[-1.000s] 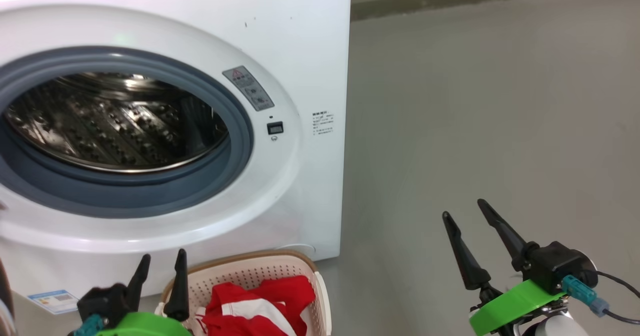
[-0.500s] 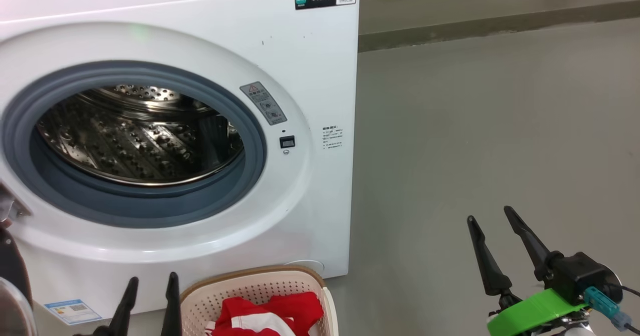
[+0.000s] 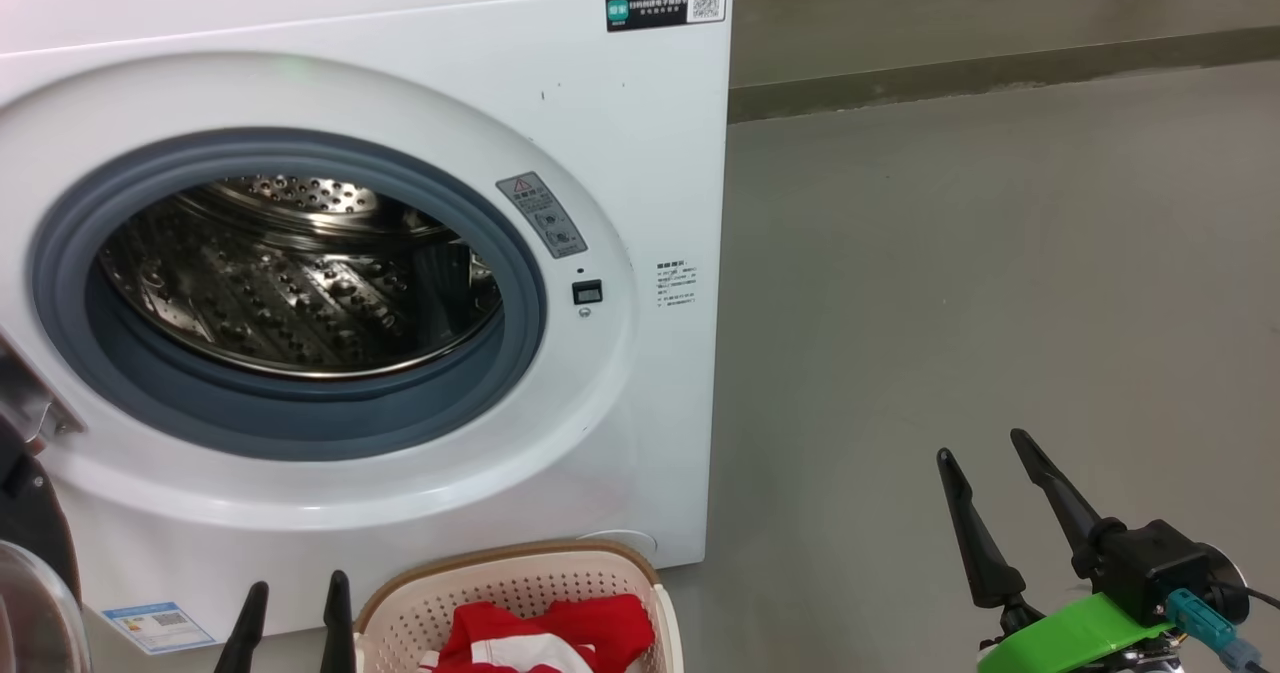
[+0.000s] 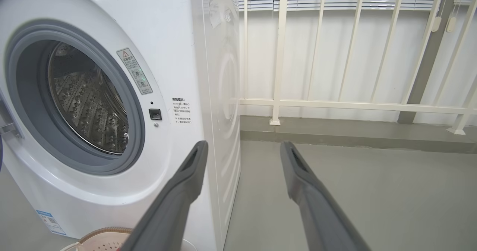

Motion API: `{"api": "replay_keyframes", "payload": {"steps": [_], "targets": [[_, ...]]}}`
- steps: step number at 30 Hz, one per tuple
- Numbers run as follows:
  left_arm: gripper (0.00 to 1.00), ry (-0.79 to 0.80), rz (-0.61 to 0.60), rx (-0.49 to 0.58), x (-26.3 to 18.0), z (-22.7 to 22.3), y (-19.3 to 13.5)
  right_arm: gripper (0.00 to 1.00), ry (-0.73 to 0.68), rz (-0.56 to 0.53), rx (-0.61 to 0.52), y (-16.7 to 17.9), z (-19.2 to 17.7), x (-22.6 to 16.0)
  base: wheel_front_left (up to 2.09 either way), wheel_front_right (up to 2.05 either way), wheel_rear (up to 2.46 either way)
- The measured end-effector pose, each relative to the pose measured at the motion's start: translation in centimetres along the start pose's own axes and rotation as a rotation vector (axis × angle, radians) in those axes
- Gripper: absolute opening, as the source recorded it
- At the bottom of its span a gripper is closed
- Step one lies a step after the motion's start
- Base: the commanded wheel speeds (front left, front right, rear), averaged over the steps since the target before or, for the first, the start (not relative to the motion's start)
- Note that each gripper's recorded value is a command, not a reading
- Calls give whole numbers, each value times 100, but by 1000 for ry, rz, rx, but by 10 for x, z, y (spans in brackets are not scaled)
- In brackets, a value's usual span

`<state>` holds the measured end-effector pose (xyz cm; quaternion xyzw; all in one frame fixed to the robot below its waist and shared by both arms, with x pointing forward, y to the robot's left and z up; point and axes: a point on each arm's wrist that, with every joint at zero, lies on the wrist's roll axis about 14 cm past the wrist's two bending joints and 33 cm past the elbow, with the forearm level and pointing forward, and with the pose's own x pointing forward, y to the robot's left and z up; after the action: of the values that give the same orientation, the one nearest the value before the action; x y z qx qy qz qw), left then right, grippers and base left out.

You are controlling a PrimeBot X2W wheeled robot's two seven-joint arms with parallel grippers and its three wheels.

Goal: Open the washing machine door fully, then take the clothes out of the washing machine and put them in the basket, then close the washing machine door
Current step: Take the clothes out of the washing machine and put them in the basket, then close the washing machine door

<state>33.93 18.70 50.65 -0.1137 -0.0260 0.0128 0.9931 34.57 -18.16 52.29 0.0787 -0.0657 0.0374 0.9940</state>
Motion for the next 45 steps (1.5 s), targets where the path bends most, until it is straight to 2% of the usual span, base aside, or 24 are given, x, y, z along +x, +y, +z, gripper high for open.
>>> {"api": "replay_keyframes", "payload": {"steps": [14,20,25,36,45], "targets": [[100,-35,6,-14,2,10,1,100,1,-5,-7,-3,0,-3,0,0,0],[100,-54,-14,35,4,15,-3,100,11,-12,-5,-4,-3,-6,0,0,0],[100,-54,-8,36,4,15,-2,100,13,-12,-3,-4,-4,-6,-15,15,0],[100,-33,5,40,3,9,3,100,32,-4,7,-1,-10,-3,-169,169,0],[100,-31,7,47,3,9,5,100,38,-2,10,0,-12,-2,-52,52,0]]}}
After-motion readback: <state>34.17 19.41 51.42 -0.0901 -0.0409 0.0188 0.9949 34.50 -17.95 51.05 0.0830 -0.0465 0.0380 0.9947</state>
